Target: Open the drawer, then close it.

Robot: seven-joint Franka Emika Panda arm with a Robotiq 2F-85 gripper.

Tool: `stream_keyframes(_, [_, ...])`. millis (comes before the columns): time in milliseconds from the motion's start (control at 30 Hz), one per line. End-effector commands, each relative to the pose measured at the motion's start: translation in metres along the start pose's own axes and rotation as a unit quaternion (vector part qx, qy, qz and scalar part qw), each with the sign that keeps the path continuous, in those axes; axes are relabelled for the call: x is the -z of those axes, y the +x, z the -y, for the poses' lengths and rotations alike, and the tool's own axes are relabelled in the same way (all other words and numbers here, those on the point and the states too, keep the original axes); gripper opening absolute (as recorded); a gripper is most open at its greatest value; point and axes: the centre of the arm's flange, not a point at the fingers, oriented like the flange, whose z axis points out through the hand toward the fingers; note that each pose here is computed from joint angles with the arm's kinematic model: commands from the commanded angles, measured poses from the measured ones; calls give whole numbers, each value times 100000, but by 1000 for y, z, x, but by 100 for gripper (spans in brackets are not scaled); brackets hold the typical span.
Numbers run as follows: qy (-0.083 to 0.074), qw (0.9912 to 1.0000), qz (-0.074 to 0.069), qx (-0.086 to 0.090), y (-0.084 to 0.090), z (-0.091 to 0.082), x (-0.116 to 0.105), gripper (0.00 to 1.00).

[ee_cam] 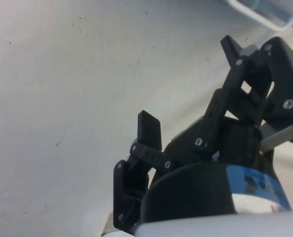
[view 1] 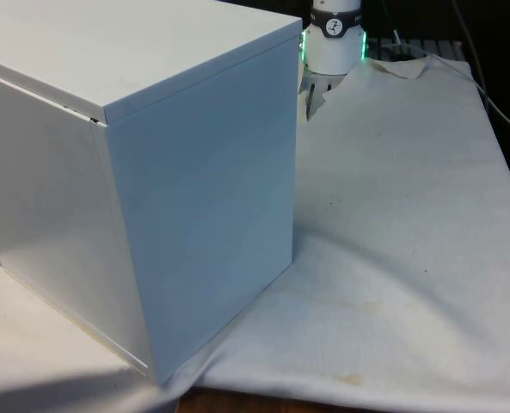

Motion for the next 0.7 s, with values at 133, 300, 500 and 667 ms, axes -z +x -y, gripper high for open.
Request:
stream_keyframes(133, [-2138,99967,-210,1405,0,-1,0,100])
stream_keyframes(300, [-3188,99920,32,2398,-1,0,-1,100])
stream_keyframes(500, [-3347,99890,531,3243,0,1,-4,100])
stream_keyframes(667, [-5310,99737,1019,4818,-2,1,-5,100])
